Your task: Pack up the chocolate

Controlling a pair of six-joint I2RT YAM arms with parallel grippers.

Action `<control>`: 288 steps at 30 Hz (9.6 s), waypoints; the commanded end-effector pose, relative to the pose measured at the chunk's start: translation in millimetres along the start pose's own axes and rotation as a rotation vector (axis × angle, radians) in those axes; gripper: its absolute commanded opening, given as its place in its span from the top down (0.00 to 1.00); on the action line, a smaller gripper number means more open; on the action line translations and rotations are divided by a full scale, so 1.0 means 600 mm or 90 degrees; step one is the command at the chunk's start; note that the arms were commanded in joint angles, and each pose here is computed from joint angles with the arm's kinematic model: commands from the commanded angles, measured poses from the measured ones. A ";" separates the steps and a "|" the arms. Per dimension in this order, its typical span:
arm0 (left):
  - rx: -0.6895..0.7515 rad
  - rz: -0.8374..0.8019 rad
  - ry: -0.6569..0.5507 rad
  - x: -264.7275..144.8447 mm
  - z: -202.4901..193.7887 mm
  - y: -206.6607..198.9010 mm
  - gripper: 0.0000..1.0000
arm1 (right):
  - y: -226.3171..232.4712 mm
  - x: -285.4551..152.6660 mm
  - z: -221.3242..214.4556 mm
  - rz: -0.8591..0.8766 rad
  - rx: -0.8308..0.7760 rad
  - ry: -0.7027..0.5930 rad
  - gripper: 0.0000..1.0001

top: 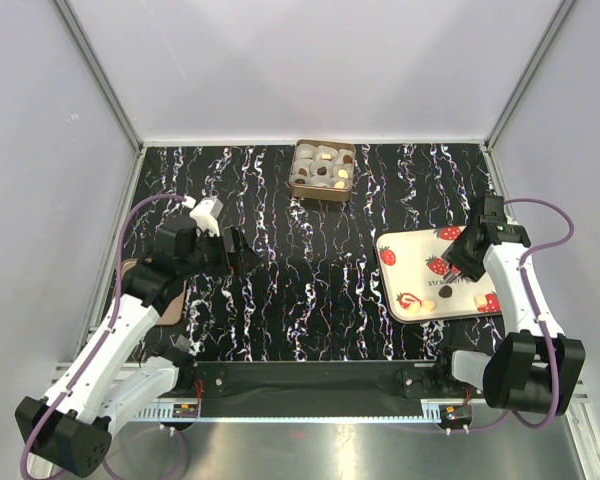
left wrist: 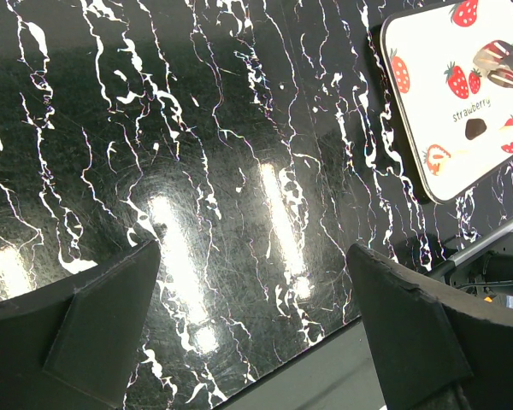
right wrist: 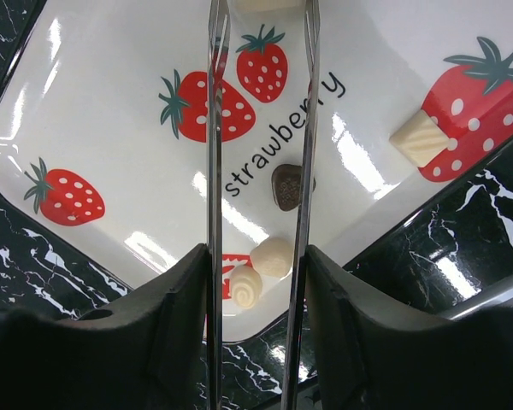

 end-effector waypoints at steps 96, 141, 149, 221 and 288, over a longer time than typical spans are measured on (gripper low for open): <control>0.014 -0.009 -0.022 0.002 0.012 -0.004 0.01 | 0.705 0.057 0.099 0.395 -0.537 -0.294 0.62; 0.012 -0.009 -0.022 0.004 0.015 -0.003 0.01 | 0.711 0.030 0.132 0.374 -0.544 -0.343 0.49; 0.013 -0.007 -0.046 -0.003 0.021 -0.004 0.01 | 0.596 -0.119 0.132 0.380 -0.466 -0.322 0.50; -0.057 0.074 -0.102 -0.015 0.057 0.002 0.01 | 0.356 0.033 -0.365 0.223 -0.435 -0.072 0.11; -0.129 0.448 0.332 0.144 -0.021 0.276 0.88 | 0.234 -0.215 -0.232 0.506 -0.360 -0.238 0.00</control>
Point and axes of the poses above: each gripper's point midway between its finger pads, its own x axis out along the fingers, its own y axis along the line the jaws close on, z = x × y, the point moved 5 cm from there along -x, back along the fingers, and after that the axes turned 7 degrees about -x, right-handed, at the moved point
